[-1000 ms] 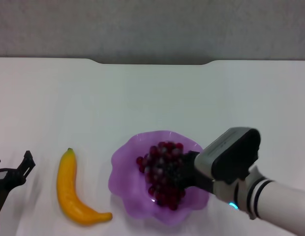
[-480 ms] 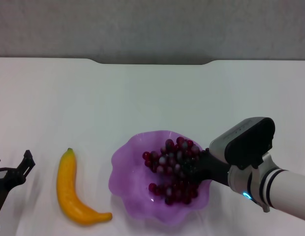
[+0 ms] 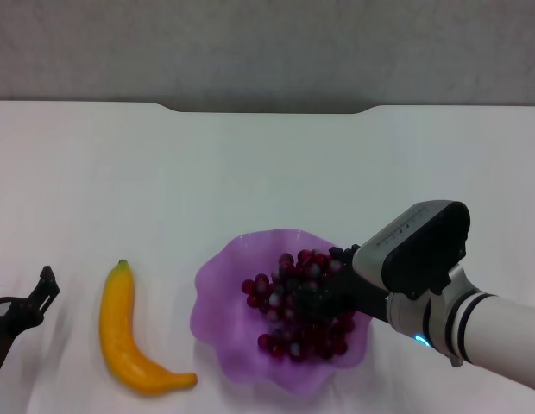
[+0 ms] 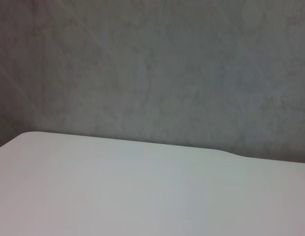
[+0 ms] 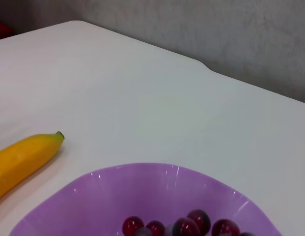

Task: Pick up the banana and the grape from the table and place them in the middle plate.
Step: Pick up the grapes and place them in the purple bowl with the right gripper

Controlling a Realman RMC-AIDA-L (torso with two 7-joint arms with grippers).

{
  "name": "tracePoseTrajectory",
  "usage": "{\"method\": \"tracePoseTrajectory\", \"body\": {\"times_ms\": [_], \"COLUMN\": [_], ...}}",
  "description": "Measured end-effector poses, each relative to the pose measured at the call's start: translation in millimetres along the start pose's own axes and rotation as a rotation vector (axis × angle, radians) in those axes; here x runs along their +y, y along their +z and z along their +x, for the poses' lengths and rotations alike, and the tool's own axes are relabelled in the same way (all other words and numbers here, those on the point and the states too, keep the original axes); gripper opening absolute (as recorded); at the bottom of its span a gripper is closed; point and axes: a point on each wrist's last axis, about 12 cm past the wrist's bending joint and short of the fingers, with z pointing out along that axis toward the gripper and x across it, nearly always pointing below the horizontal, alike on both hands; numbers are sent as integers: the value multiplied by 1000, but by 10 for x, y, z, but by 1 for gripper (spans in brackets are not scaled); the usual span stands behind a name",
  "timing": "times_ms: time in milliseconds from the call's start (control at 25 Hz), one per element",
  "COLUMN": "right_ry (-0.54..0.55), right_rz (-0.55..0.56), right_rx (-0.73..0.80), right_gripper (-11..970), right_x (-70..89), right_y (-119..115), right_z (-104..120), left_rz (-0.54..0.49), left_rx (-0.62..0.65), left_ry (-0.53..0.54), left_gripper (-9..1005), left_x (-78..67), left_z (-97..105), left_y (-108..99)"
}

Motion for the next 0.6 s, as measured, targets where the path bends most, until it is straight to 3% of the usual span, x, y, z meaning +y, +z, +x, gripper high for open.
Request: {"method": "tracePoseTrajectory", "body": {"times_ms": [240,440,600], "right_ry": [-43,-125,-192], "right_rz": [4,36,149], "right_rx": [-14,-74,-176], "right_gripper": [903,903,903], "right_x": [15,2,-61], "right_y": [-38,-130,-234], "right_z": [11,-34,50], "left_rz": [-6,-9,-8], "left_rx": [-1,-3,-5], "left_ry": [-3,-5,-4], "left_gripper": [890,890,891], "left_x": [10,17,13], "left_z": [-1,-1,-7], "left_y": [-2,-6,1]}}
